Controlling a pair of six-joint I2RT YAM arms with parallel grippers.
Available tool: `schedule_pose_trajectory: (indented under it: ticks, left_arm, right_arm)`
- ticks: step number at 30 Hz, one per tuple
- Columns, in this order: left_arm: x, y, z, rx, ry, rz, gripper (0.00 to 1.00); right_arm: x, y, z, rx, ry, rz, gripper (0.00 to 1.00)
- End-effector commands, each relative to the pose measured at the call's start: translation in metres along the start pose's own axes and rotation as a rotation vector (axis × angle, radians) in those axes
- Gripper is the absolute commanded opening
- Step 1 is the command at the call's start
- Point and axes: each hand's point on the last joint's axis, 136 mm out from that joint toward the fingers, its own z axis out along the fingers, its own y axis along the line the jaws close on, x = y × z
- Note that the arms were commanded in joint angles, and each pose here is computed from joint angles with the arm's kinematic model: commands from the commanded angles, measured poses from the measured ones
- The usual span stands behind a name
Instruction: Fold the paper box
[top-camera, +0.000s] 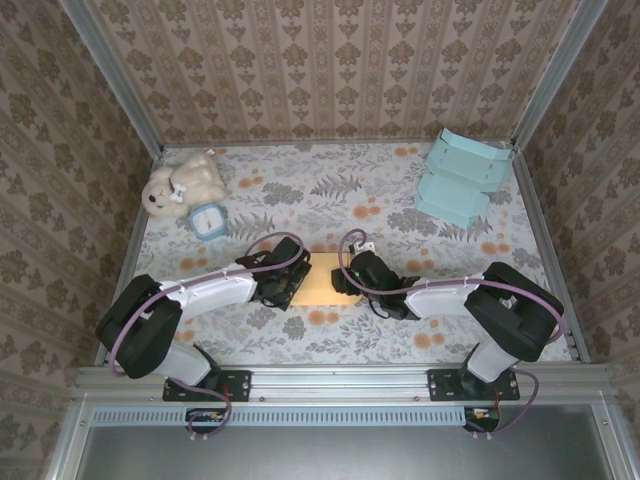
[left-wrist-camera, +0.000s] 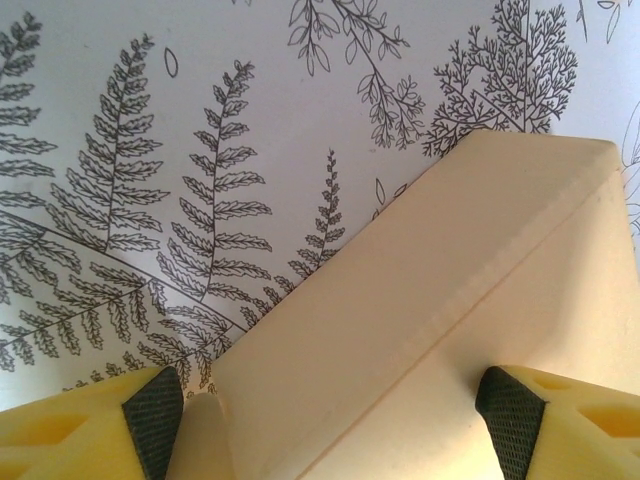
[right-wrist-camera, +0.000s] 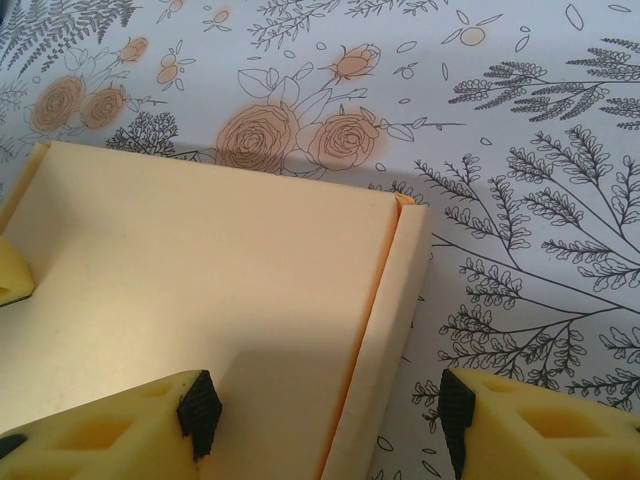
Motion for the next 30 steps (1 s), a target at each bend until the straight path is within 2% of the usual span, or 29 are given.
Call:
schedule_pose_trajectory:
  ticks: [1, 14, 30]
  left_arm:
    - [0.008, 0.018, 0.01, -0.051, 0.044, -0.053, 0.81]
    - [0.004, 0.028, 0.013, -0.077, 0.023, -0.057, 0.79]
    - [-0.001, 0.037, 0.014, -0.105, 0.007, -0.052, 0.76]
  right_arm:
    - [0.04, -0.013, 0.003, 0.031, 0.124, -0.028, 0.64]
    - [0.038, -0.012, -0.001, 0.025, 0.118, -0.027, 0.64]
    - [0.012, -0.008, -0.035, 0.008, 0.05, -0.037, 0.64]
